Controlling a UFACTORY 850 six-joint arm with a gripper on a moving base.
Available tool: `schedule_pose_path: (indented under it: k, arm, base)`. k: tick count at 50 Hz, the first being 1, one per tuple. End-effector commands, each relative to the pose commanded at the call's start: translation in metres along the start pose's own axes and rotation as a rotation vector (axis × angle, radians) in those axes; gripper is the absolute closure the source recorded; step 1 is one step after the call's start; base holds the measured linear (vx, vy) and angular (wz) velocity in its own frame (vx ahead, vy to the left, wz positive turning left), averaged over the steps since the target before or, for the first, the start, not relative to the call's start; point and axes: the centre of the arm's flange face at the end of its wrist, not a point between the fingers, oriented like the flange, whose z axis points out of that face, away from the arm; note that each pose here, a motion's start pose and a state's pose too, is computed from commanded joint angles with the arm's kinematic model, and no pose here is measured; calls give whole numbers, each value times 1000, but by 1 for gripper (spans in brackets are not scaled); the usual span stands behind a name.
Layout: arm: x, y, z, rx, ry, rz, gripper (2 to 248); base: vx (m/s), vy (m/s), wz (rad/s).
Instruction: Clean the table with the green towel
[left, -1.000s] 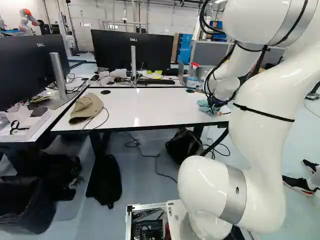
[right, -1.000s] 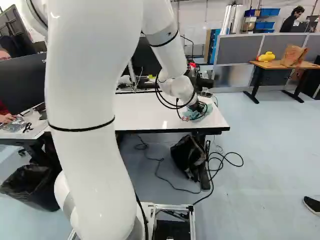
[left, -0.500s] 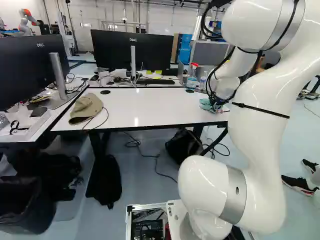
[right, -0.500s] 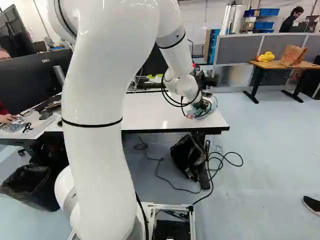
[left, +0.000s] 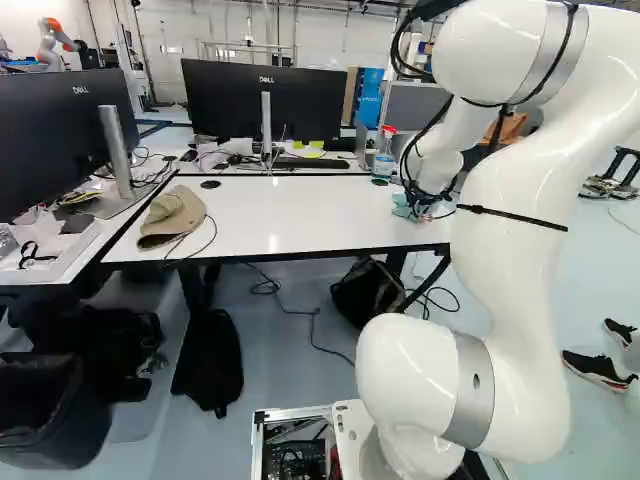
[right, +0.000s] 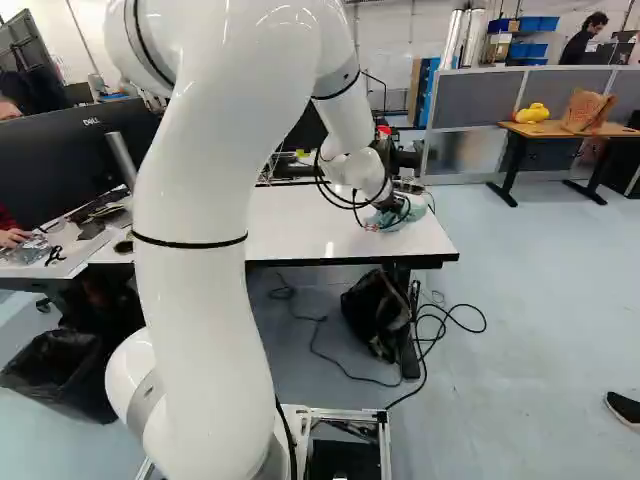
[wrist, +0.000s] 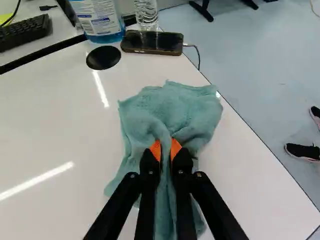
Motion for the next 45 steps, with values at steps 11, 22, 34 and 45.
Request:
schedule_pose_path:
  k: [11,22,34,45]
  arm:
    - [-4,-18,-5,21,-4,-22,208]
    - [-13,-26,-15,31,-12,-32,208]
    - [-27,-19,-31,24,-23,-26,208]
    - [-35,-6,-40,7,-29,-8,208]
  base:
    - [0,0,0]
    - [0,0,0]
    - [0,0,0]
    - [0,0,0]
